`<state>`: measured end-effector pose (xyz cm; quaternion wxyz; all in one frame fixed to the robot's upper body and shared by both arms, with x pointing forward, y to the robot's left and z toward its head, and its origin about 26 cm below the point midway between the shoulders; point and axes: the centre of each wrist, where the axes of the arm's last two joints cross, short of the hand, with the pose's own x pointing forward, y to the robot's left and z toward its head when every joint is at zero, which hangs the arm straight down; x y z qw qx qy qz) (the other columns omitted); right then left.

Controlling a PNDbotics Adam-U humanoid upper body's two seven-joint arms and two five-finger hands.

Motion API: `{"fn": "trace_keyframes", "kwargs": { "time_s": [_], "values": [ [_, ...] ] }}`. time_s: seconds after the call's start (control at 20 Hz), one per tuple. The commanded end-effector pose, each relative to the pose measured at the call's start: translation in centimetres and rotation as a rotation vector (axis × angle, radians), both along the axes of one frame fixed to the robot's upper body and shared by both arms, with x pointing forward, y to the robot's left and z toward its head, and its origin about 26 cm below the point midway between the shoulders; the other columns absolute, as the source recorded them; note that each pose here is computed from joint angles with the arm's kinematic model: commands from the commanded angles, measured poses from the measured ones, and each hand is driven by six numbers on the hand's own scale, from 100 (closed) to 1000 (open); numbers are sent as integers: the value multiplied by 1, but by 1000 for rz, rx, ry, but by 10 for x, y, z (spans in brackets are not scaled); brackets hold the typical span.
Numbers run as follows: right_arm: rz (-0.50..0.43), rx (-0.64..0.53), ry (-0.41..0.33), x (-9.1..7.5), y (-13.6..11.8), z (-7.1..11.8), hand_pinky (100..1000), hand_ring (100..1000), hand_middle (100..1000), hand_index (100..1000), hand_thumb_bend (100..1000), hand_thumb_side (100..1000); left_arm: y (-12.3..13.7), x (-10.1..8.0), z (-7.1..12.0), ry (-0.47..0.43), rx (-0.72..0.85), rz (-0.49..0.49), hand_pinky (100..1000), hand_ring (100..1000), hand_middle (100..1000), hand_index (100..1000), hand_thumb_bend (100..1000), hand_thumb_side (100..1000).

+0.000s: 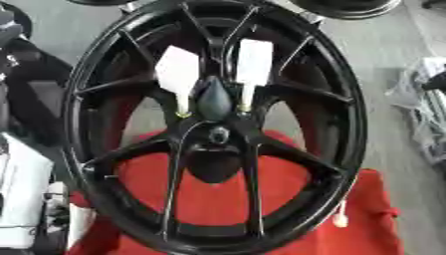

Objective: Pull the pin out of the wheel hub.

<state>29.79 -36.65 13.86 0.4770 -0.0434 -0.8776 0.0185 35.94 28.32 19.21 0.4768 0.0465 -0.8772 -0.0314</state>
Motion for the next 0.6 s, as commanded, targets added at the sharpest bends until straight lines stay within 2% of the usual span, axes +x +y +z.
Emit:
{"fn": "trace_keyframes", "kwargs": {
  "time_s": [0.05, 0.35, 0.6],
  "values": [
    [1, -42, -22, -2, -4, 12, 898, 603, 557, 684, 100, 672, 2, -1, 11, -33, 20, 2, 659, 860, 811, 865, 180, 832],
    [4, -55, -18, 0, -3, 14, 900, 610, 563, 689, 100, 673, 3, -1, 13, -37, 22, 5, 659, 861, 811, 865, 179, 830],
    [3, -123, -45, -1, -5, 31, 903, 623, 572, 694, 100, 647, 5, -1, 13, -35, 31, 9, 658, 862, 811, 864, 179, 831]
  ]
}}
